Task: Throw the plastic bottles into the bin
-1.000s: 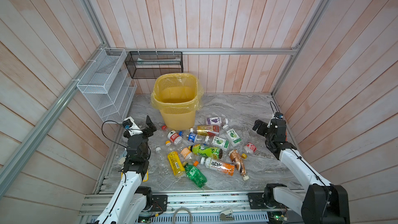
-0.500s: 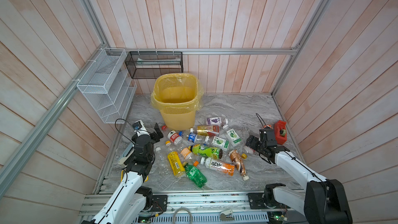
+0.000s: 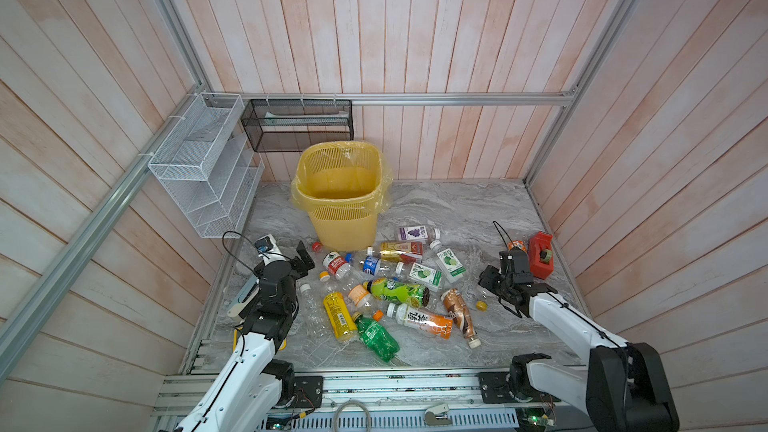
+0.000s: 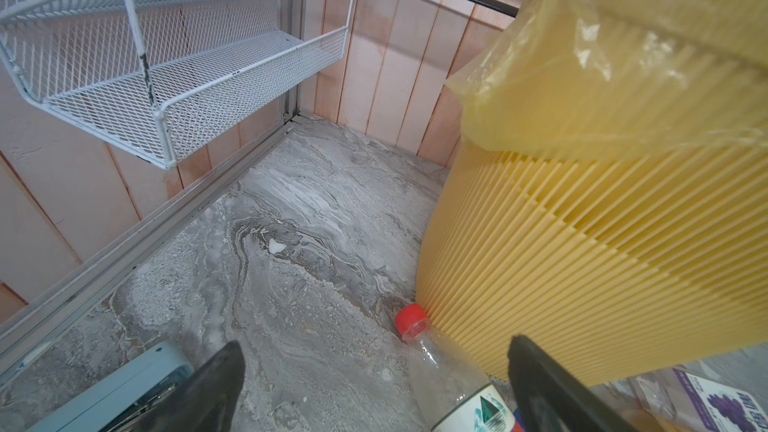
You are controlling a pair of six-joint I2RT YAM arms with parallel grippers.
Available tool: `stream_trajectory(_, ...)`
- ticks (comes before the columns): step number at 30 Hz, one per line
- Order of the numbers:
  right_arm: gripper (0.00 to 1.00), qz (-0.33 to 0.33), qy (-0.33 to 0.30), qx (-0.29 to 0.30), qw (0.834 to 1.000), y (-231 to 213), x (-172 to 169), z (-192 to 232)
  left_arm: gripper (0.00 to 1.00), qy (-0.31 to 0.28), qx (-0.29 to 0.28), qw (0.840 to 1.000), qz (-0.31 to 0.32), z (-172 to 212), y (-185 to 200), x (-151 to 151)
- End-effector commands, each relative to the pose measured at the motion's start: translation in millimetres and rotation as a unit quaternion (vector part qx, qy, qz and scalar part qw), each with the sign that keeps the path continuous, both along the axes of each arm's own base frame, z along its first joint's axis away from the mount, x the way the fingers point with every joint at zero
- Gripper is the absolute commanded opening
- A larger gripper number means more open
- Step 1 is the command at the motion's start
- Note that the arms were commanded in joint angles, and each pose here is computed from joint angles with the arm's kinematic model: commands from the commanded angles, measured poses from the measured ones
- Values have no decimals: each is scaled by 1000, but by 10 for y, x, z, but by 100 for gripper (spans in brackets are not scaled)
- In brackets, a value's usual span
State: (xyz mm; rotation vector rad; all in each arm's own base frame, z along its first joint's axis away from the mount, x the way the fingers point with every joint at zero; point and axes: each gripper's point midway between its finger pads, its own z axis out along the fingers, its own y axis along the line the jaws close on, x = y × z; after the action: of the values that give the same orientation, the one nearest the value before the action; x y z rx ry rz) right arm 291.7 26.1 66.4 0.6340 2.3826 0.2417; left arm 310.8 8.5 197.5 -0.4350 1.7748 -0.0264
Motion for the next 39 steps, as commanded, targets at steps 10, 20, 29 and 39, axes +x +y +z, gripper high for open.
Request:
stream_trajectory(10,50,84,-421,72,900,414,871,3059,100,1,-33,999,13,1,19,-81)
stream_trajectory(20,50,338,-500,217,767,2549,1209,4180,100,16,-54,998,4,-36,-38,-84)
stream_trajectory(29,94,474,-387,158,775,3672,1566,3775,100,52,-48,997,-3,-147,-79,-27)
stream_trajectory(39,100,365,-422,43,829,2890,1502,3893,100,50,-52,997,-2,-110,-73,-86)
